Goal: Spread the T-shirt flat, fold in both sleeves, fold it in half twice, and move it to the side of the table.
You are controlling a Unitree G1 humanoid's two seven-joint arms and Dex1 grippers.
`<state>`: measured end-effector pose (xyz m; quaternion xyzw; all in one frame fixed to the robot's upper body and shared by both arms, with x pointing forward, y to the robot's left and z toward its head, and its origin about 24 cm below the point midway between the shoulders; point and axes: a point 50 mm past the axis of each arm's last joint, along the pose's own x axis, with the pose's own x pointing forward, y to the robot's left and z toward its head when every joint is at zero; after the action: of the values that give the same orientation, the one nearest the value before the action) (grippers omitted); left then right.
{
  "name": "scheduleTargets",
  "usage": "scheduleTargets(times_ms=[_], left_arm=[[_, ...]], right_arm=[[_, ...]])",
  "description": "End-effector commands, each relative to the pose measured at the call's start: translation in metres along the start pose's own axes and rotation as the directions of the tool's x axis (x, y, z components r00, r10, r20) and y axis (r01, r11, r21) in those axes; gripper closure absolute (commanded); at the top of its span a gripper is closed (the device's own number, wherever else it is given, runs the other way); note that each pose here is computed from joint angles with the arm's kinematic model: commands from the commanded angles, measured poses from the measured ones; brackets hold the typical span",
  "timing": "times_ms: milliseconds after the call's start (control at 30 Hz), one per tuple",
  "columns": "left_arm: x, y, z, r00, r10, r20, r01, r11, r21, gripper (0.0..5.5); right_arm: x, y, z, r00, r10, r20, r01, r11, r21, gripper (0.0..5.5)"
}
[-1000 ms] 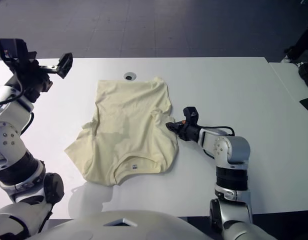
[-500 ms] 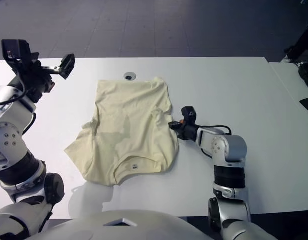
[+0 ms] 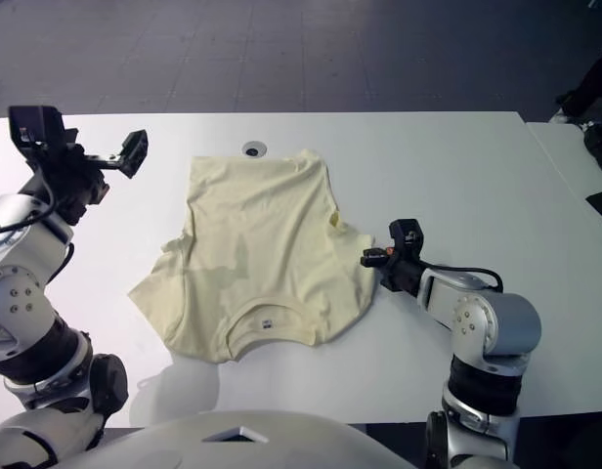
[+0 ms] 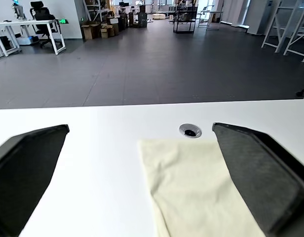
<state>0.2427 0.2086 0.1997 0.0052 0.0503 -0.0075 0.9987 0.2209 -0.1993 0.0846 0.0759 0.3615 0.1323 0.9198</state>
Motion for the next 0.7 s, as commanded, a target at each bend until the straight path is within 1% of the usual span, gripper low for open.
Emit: scheduleTargets(times_ms=[33,167,200,233,300,333,400,467,533,600,700], left_arm=[[-0.005,-0.003,-0.011,0.998,0.011,-0.059,-0.011,1.000,-0.001,0.10],[-0.008,-0.003,-0.022,0.992,0.022,-0.123,-0.022,1.000,0.005,0.10],[-0.009,-0.002,-0.026,0.989,0.032,-0.146,-0.032,0.999,0.003,0.10],[-0.011,-0.001,-0.030,0.985,0.044,-0.166,-0.044,0.999,0.002,0.10],[-0.019,0.006,-0.039,0.972,0.086,-0.216,-0.086,0.996,0.010,0.10],[-0.024,0.011,-0.045,0.963,0.111,-0.246,-0.110,0.994,0.019,0.10],[-0.039,0.021,-0.058,0.941,0.141,-0.308,-0.141,0.990,0.023,0.10],[-0.058,0.028,-0.069,0.920,0.143,-0.365,-0.157,0.988,-0.007,0.10],[-0.063,0.032,-0.077,0.901,0.077,-0.426,-0.105,0.993,-0.044,0.10],[-0.063,0.034,-0.084,0.878,-0.014,-0.478,-0.032,0.996,-0.088,0.10],[-0.067,0.035,-0.097,0.838,-0.091,-0.538,0.022,0.991,-0.135,0.10]], right_arm=[[-0.005,0.002,-0.008,0.998,-0.058,-0.031,0.057,0.997,-0.045,5.49],[-0.009,0.008,-0.012,0.997,-0.060,-0.056,0.056,0.996,-0.065,5.49],[-0.011,0.010,-0.013,0.996,-0.057,-0.071,0.052,0.996,-0.070,5.23],[-0.011,0.010,-0.013,0.995,-0.056,-0.079,0.050,0.996,-0.069,5.19],[-0.013,0.011,-0.012,0.995,-0.061,-0.077,0.056,0.996,-0.065,4.78],[-0.014,0.010,-0.009,0.996,-0.069,-0.061,0.065,0.996,-0.064,4.69],[-0.018,0.010,-0.001,0.997,-0.083,-0.008,0.082,0.994,-0.071,4.34],[-0.023,0.010,0.013,0.992,-0.103,0.067,0.109,0.989,-0.103,4.03],[-0.035,0.008,0.026,0.963,-0.193,0.189,0.221,0.965,-0.142,3.71],[-0.044,0.011,0.037,0.922,-0.239,0.305,0.290,0.948,-0.131,3.41],[-0.046,0.017,0.046,0.889,-0.251,0.382,0.311,0.945,-0.104,3.00]])
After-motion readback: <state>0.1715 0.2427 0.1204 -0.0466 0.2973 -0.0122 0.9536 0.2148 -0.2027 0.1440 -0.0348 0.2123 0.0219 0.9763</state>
